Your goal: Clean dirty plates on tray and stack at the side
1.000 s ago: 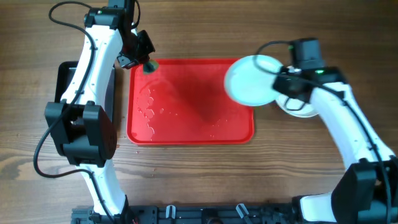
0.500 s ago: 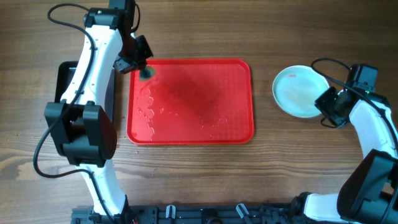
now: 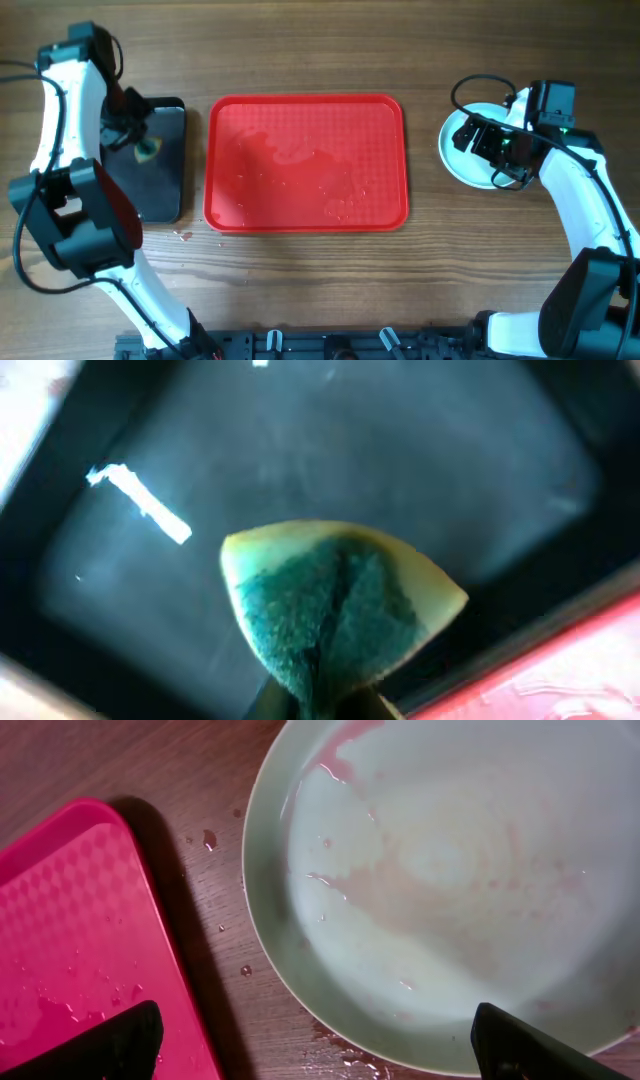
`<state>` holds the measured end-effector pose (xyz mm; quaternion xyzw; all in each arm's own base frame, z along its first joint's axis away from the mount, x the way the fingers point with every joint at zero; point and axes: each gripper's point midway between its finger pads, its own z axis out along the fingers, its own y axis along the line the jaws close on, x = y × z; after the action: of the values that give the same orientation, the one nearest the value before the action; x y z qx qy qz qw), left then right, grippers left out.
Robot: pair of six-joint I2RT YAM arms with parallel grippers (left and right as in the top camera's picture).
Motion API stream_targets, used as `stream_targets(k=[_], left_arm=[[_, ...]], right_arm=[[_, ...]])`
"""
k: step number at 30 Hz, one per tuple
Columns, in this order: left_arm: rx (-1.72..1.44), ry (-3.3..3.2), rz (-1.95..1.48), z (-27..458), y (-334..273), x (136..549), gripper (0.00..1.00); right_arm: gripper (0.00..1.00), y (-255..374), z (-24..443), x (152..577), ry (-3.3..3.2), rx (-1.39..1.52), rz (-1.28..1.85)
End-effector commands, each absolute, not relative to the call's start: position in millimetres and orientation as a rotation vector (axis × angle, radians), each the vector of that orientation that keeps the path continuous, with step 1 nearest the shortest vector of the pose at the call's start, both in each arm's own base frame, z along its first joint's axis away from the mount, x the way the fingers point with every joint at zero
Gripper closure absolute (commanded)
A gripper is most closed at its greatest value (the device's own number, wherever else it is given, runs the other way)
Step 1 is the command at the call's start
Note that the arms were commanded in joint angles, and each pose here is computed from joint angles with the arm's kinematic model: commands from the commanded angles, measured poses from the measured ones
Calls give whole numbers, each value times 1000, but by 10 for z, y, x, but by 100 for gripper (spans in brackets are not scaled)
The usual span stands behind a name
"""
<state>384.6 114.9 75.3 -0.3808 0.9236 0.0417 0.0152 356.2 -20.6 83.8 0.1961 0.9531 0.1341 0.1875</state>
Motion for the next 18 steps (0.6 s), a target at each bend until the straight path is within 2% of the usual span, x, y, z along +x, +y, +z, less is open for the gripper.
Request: stream_targets(k=[1, 2, 3, 4, 5, 8, 10, 13, 14, 18], left_arm=[[-1194, 2935, 164, 420, 1115, 3613, 92], [-1196, 2941, 167, 390, 1110, 3591, 82], [-1196, 2941, 167, 387, 1110, 3588, 54], [-1195, 2935, 166, 393, 1115, 3600, 9], [-1195, 2930, 164, 401, 1121, 3608, 0], [-1202, 2894, 161, 546, 1146, 3633, 0], [-1184, 2839, 146, 822, 1153, 3663, 0], [-1129, 2674, 103, 1561, 1150, 3652, 0], [-1103, 2598, 84, 1883, 1130, 3579, 0], [-1063, 2481, 57, 2319, 1101, 3463, 0]], right_arm=[[0, -196, 977, 3608, 2657, 478, 377], [0, -194, 971, 3595, 2663, 475, 377], [0, -191, 969, 3590, 2666, 464, 376], [0, -189, 970, 3591, 2667, 448, 373], [0, -188, 974, 3595, 2666, 446, 374], [0, -161, 1079, 3618, 2665, 438, 399], [0, -158, 1267, 3656, 2662, 424, 404], [0, -163, 1762, 3698, 2624, 406, 399], [0, -113, 2060, 3687, 2584, 359, 427], [0, -28, 2742, 3372, 2500, 325, 435]])
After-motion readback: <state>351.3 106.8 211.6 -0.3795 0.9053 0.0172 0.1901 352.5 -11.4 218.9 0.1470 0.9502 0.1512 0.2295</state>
